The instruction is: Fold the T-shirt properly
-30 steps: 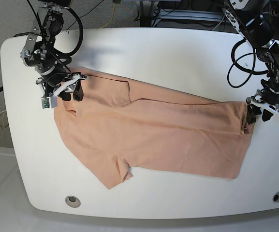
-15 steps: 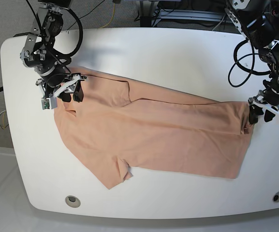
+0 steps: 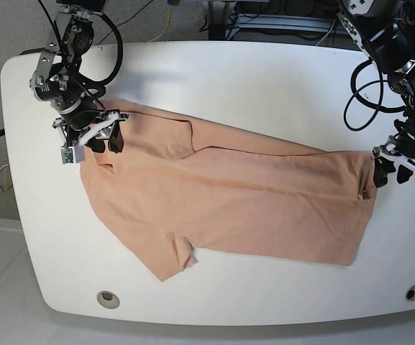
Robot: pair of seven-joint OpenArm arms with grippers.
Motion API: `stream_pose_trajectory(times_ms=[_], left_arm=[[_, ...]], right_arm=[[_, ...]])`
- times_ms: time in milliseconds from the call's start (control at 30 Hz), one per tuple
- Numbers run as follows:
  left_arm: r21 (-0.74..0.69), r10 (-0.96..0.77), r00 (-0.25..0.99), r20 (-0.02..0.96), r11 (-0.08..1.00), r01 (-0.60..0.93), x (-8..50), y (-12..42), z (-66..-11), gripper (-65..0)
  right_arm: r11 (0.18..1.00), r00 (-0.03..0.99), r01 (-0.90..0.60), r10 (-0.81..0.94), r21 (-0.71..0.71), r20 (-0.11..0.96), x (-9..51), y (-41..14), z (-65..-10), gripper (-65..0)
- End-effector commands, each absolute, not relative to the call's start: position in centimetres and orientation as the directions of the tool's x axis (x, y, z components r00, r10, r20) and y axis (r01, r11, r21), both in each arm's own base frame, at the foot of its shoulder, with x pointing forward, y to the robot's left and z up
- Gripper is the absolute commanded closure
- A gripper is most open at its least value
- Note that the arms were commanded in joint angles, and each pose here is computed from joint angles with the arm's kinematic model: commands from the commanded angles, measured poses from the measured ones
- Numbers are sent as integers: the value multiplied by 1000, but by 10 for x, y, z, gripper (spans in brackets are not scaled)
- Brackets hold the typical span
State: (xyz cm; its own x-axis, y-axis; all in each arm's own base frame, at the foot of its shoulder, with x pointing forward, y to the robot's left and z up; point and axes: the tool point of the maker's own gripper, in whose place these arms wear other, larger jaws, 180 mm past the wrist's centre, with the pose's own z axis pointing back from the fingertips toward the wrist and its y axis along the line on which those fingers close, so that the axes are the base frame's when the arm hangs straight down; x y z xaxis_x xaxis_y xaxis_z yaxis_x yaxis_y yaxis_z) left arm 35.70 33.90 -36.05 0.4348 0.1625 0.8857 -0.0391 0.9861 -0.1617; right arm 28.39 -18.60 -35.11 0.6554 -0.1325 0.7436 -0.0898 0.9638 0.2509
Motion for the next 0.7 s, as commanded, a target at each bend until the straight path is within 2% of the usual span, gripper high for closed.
stream_pose_trajectory(times_ms=[0,267,667], left_arm=[[-162,163,359,919,986,-32,368,345,-340,-401],[-249,254,378,890,966,-62,372,344,-367,-401],[-276,288,378,880,957,-88,375,346,-390,-401]], right_arm=[[963,612,-107,-133,248,780,292,-187,-336,-256],[963,612,-107,-133,248,780,292,-187,-336,-256],[963,612,-107,-133,248,780,292,-187,-336,-256]])
